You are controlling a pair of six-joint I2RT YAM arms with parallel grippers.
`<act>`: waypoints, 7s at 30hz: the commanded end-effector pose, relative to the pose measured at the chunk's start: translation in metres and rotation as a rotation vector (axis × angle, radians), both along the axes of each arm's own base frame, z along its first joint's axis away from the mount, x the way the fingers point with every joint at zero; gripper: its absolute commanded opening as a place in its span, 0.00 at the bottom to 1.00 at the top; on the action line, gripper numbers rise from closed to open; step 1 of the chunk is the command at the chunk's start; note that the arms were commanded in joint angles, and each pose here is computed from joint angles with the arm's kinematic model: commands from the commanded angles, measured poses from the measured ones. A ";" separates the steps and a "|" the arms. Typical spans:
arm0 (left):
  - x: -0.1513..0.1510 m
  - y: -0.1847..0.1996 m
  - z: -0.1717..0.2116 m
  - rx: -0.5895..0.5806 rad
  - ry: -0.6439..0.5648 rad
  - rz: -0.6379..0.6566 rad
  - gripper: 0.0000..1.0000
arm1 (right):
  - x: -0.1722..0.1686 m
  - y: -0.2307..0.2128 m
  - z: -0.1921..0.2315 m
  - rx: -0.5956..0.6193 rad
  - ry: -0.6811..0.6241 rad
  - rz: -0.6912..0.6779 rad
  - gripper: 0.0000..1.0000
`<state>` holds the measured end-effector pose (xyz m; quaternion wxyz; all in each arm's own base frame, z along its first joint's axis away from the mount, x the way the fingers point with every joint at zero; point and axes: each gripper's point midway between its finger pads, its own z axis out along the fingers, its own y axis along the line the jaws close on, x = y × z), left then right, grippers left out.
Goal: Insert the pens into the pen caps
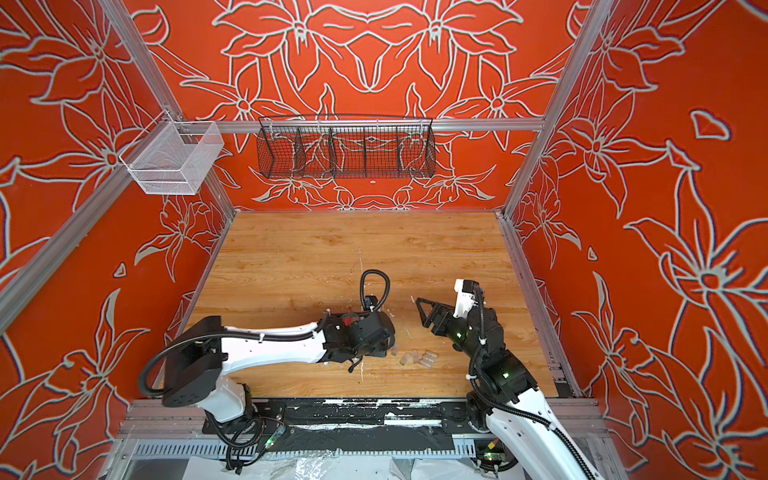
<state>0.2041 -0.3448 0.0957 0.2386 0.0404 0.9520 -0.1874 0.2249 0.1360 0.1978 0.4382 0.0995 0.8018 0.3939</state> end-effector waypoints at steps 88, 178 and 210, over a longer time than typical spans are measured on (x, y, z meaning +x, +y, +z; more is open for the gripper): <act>0.024 0.080 0.104 -0.016 -0.420 -0.024 0.00 | -0.044 0.031 -0.063 -0.565 0.240 0.073 0.40; -0.034 0.064 0.124 -0.362 -0.431 -0.309 0.00 | -0.048 0.024 -0.122 -0.792 0.427 0.098 0.12; -0.044 0.019 0.161 -0.632 -0.383 -0.369 0.00 | -0.019 0.124 0.135 0.218 -0.224 0.205 0.01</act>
